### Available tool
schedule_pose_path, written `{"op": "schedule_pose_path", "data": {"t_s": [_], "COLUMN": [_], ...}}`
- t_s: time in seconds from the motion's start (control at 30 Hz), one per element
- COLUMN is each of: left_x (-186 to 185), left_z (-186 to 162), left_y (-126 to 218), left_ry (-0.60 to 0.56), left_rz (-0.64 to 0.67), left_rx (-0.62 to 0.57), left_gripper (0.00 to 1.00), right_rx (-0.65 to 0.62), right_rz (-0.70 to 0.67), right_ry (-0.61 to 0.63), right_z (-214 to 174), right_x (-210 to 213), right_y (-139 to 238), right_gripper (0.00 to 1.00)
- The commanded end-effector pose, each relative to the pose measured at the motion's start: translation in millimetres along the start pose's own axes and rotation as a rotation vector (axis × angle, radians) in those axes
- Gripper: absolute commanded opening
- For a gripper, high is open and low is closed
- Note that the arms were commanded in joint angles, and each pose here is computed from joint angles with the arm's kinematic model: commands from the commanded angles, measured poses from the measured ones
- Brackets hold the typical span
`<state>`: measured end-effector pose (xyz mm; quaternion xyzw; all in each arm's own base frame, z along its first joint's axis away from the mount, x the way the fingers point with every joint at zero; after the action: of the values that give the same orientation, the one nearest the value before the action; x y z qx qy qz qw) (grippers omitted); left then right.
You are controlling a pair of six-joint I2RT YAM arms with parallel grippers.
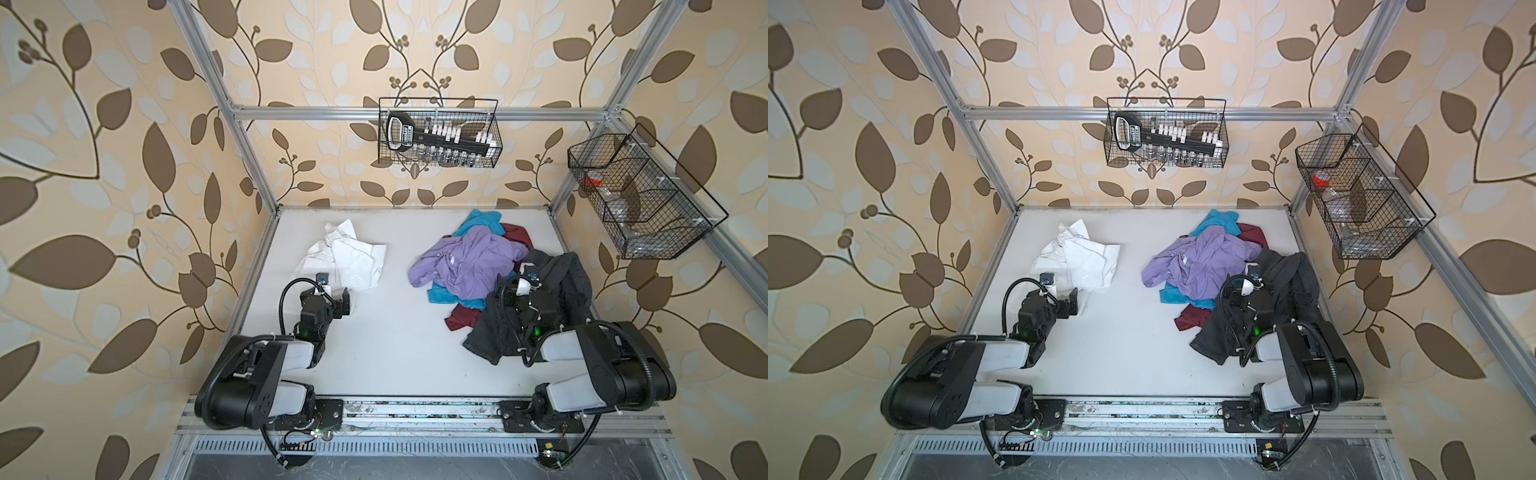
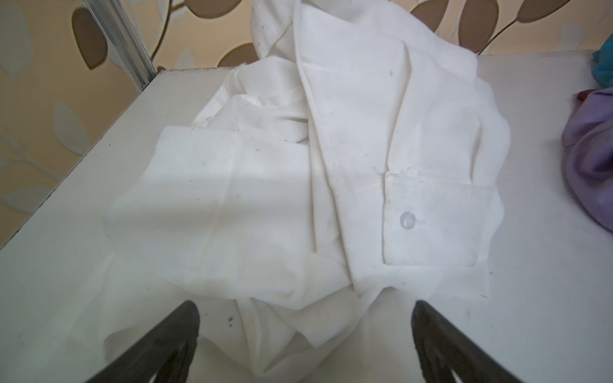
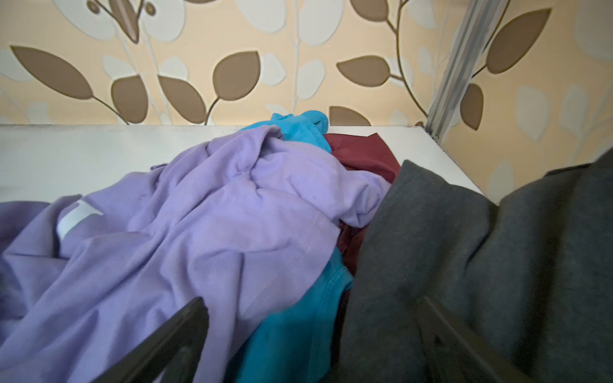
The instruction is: Pick out a specific cloth from the pile
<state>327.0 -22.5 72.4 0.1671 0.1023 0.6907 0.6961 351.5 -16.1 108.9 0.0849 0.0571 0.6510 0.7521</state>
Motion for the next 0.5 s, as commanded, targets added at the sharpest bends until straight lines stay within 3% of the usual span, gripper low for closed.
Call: {"op": "schedule_pose_path", "data": {"t_s": [0.0, 0.1, 0.2, 0.47], "left_x": [4, 10, 18, 19], "left_z": [29, 25, 22, 24], "left_y": [-15, -30, -42, -43], "left_ry": [-0.016, 0.012, 0.071, 0.079], "left_rz": [0.015, 0.035, -0.004, -0.006], "left_rx": [-0.117, 0.019, 0.079, 0.077], "left_gripper": [0.99, 0.99, 0.99, 0.99], "right_rx": [-0.038, -0.010, -0.015, -0.015], "right_rz": [0.014, 0.035, 0.036, 0.036], "right_ry": [-0.041, -0.059, -0.060, -0.058], "right_z": [12, 10, 10, 10], "right_x": [-1, -2, -2, -2], "right_y": [-4, -9, -9, -9], "right_gripper": [1.00, 1.00, 1.00, 1.00]}}
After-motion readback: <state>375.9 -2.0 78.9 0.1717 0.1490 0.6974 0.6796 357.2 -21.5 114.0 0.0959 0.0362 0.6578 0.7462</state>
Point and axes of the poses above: each gripper's point midway between its finger pads, its own y axis back along the fingers, its own x axis along the line the jaws close on, z = x × y, the point moved 1 cm from there along y, back along the fingers, and after that the axes turned 4 degrees about -y, right-handed, at the moved point
